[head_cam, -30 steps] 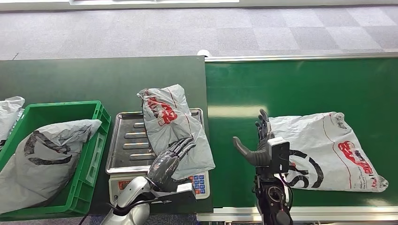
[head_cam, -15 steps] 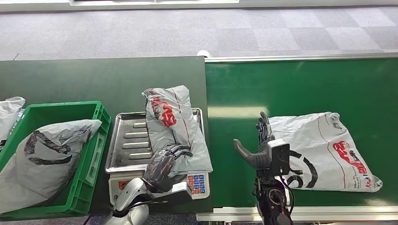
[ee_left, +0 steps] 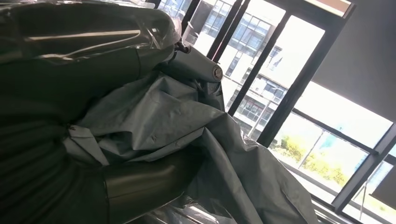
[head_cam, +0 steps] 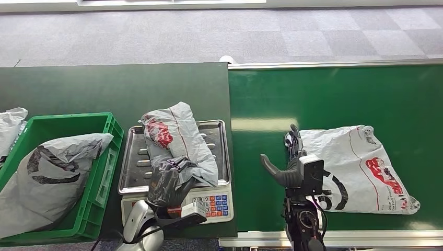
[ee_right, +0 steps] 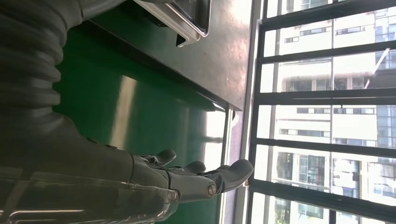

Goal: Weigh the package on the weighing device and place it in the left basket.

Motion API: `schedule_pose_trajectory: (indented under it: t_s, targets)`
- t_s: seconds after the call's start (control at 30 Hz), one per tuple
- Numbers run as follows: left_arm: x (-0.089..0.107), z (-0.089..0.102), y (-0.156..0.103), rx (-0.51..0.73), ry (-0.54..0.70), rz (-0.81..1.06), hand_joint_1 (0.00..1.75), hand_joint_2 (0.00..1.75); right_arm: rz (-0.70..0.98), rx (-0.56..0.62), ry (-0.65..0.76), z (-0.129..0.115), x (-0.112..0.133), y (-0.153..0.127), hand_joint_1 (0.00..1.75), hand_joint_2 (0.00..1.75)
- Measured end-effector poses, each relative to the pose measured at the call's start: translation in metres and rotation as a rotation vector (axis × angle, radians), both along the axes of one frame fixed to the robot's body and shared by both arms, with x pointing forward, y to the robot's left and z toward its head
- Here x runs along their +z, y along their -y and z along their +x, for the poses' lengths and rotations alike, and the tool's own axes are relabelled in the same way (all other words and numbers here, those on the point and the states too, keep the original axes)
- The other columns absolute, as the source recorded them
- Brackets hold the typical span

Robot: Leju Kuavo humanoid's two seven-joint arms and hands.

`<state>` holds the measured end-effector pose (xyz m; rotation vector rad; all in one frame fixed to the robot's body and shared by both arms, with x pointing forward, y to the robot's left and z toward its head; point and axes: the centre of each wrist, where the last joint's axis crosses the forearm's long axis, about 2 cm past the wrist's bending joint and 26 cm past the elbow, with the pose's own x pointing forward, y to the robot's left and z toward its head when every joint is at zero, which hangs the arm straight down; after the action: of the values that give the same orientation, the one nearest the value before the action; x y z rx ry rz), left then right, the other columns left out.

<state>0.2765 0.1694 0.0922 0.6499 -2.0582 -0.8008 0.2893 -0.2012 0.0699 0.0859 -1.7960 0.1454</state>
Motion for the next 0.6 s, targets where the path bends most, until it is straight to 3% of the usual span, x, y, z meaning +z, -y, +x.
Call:
schedule_pose_trajectory:
  t_s: [0.47, 0.6]
  targets:
    - [0.018, 0.004, -0.005, 0.053, 0.221, -0.139, 1.75, 1.75, 0.01, -0.017, 0.003, 0.001, 0.001, -0.001, 0.0, 1.75]
    - [0.031, 0.004, -0.008, 0.056, 0.328, -0.199, 1.75, 1.75, 0.018, -0.027, 0.005, 0.001, 0.001, -0.001, 0.0, 1.75]
